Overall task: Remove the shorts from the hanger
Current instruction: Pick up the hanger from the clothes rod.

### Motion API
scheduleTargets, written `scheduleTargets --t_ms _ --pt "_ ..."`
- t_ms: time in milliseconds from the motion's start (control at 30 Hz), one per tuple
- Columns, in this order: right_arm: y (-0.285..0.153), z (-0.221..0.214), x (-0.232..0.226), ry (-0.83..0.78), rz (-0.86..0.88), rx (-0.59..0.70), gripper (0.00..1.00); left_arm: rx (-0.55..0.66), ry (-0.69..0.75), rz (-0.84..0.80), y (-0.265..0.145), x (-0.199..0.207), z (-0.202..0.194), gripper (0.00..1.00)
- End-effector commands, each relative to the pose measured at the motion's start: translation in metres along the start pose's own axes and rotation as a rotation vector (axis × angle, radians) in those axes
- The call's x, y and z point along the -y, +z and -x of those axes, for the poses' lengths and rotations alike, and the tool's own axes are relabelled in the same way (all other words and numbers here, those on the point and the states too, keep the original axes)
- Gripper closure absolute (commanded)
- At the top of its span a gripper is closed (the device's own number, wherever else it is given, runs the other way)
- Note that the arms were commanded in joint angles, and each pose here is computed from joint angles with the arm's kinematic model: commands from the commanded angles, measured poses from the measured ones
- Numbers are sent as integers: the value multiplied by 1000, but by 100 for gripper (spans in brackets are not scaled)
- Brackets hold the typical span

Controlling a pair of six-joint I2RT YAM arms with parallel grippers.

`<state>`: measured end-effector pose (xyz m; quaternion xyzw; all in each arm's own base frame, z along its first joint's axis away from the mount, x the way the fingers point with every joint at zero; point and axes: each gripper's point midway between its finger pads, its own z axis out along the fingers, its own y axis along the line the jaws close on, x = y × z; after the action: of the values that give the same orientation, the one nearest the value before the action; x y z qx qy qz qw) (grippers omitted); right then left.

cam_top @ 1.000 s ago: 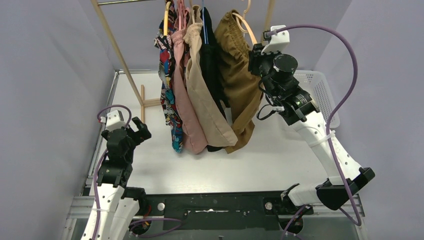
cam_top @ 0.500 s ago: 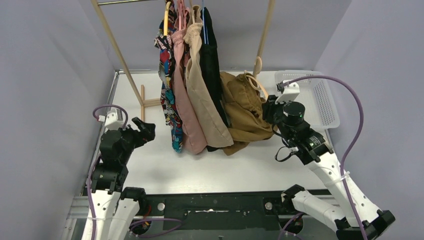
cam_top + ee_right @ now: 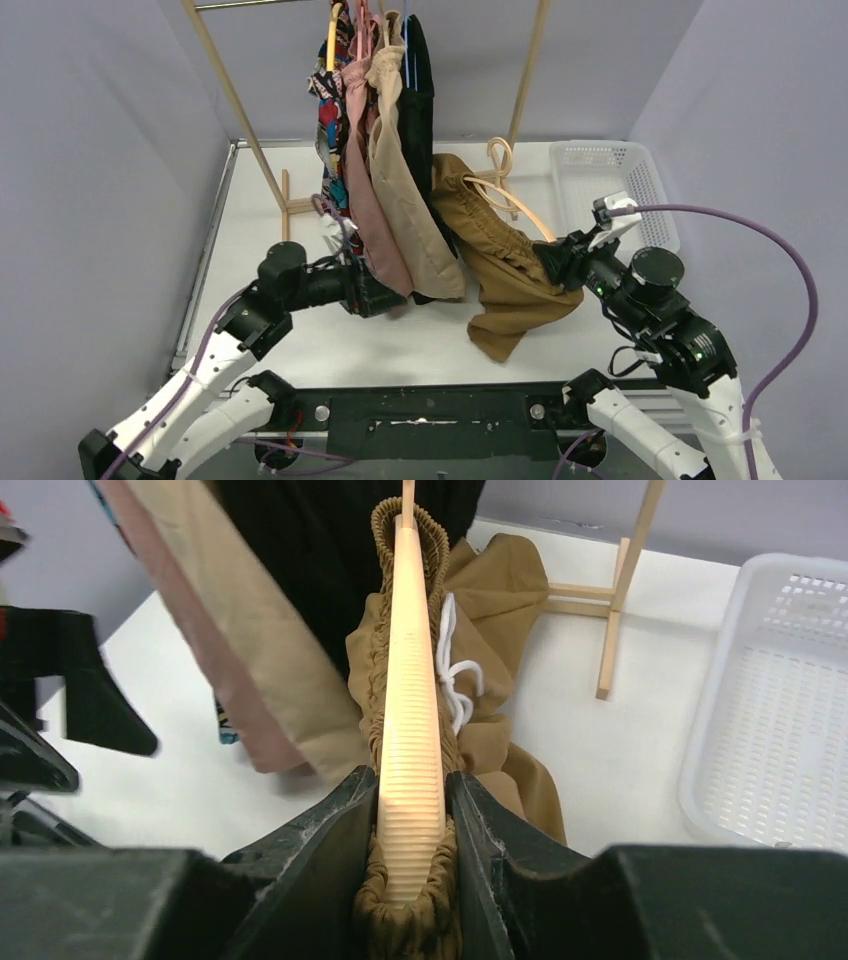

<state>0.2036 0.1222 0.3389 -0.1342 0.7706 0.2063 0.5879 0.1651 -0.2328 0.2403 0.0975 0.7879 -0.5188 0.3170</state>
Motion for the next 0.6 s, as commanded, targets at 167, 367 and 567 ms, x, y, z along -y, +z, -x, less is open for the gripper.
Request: scheduleTargets --t_ms 167,367,567 --pt "-58 40 -8 35 29 145 100 -62 352 -63 95 98 -9 26" --pt "-87 44 1 70 -28 172 100 291 304 190 100 46 67 31" --pt "-128 71 -10 87 43 339 100 313 193 330 103 -25 108 39"
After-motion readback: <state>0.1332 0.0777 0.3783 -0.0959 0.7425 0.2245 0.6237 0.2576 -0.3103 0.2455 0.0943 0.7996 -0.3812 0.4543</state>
